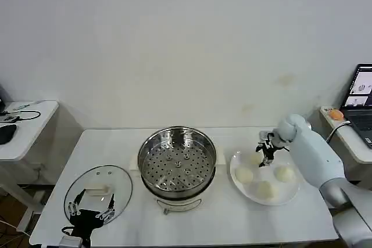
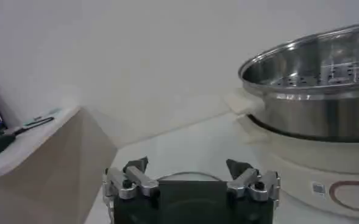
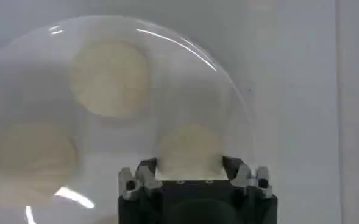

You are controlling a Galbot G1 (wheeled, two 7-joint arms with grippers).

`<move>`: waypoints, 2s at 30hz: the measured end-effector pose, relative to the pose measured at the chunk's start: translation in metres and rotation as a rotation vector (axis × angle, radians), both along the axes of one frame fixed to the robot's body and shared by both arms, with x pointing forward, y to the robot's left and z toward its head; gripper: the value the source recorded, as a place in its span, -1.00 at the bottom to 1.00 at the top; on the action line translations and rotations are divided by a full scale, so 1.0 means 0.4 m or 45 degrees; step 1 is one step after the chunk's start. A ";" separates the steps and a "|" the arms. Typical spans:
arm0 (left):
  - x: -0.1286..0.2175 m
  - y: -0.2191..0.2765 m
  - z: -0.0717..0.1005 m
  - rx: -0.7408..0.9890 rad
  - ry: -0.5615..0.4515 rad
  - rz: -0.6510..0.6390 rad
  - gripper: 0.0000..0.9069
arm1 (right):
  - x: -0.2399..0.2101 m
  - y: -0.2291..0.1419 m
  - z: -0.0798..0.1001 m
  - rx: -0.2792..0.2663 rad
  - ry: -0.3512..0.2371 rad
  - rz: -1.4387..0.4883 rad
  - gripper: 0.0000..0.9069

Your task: Take steamed baozi put them in steamer then cover it.

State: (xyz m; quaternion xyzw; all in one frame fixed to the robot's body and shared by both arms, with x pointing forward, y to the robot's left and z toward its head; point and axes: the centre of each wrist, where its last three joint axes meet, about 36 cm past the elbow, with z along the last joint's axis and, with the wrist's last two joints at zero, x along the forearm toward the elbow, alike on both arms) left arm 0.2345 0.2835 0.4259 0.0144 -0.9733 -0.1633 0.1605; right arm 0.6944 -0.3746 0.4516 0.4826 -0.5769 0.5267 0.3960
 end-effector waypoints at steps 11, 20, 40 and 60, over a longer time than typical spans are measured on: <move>0.005 -0.005 -0.008 -0.008 0.002 -0.001 1.00 | -0.004 -0.034 0.060 0.016 -0.027 -0.025 0.42; 0.013 -0.004 -0.003 0.000 -0.015 0.006 1.00 | 0.020 0.008 0.229 0.081 -0.100 0.030 0.42; 0.002 -0.006 0.020 0.007 -0.037 0.034 1.00 | 0.105 0.477 0.589 0.281 -0.220 0.750 0.42; -0.014 -0.015 0.012 0.017 -0.014 0.062 1.00 | -0.077 0.823 0.558 -0.167 -0.356 1.719 0.42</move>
